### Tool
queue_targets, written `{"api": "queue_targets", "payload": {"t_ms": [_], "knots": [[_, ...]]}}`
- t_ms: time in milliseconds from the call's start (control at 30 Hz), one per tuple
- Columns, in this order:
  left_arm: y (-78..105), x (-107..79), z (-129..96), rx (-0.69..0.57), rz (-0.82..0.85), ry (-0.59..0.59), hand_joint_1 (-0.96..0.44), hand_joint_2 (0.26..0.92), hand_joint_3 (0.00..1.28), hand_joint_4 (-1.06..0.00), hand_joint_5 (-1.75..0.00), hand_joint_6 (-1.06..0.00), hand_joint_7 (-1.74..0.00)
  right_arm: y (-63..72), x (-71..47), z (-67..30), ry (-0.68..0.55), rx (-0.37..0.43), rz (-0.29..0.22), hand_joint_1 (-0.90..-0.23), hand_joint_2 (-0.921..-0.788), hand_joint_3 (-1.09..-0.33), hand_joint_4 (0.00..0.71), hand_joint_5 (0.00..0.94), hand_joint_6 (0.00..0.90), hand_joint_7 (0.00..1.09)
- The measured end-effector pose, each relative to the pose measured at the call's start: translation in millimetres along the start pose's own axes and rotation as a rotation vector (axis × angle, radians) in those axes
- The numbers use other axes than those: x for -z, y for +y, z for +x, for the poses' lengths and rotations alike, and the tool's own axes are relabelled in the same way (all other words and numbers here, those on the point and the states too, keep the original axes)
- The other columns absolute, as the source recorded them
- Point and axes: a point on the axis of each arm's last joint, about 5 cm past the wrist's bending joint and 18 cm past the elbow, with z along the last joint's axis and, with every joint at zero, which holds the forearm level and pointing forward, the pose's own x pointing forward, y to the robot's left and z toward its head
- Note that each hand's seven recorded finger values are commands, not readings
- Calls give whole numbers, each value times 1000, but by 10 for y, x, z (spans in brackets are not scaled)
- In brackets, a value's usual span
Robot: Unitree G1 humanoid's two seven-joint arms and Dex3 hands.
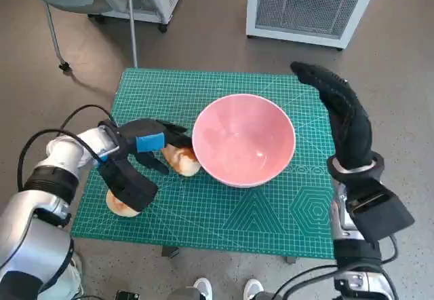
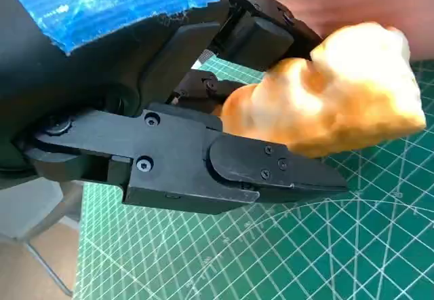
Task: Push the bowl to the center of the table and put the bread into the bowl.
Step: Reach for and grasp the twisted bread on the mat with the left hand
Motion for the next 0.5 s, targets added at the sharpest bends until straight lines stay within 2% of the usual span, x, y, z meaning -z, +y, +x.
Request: {"api": "queue_targets", "payload": {"t_ms": [100,133,167,233,300,500], "knots": [[0,-8,10,-6,6,-13,-169,890,17,-672,-70,-734,-78,-1,-6,4,1,0,1,-703,-921,-833,207,4,-1,621],[-3,-9,9,-11,7,-17,-109,901,59,-647,-463,-672,-520,-2,-8,4,1,0,1,-703,-921,-833,207,4,-1,620],[-8,-9,7,-13,10,-22,-70,908,97,-618,-729,-620,-816,-3,-10,4,2,1,1,-702,-921,-834,207,4,-1,620],[-18,-8,3,-22,14,-30,-37,914,107,-617,-936,-604,-1046,-4,-14,6,2,2,2,-702,-921,-834,207,4,-1,619],[-26,-8,-2,-24,17,-42,-16,918,94,-636,-1042,-621,-1165,-5,-18,9,0,2,2,-703,-921,-833,207,4,-1,619],[-45,-8,-34,-21,19,-85,-4,920,57,-664,-1100,-680,-1175,-2,-25,18,2,2,5,-702,-921,-833,207,3,-1,619]]}}
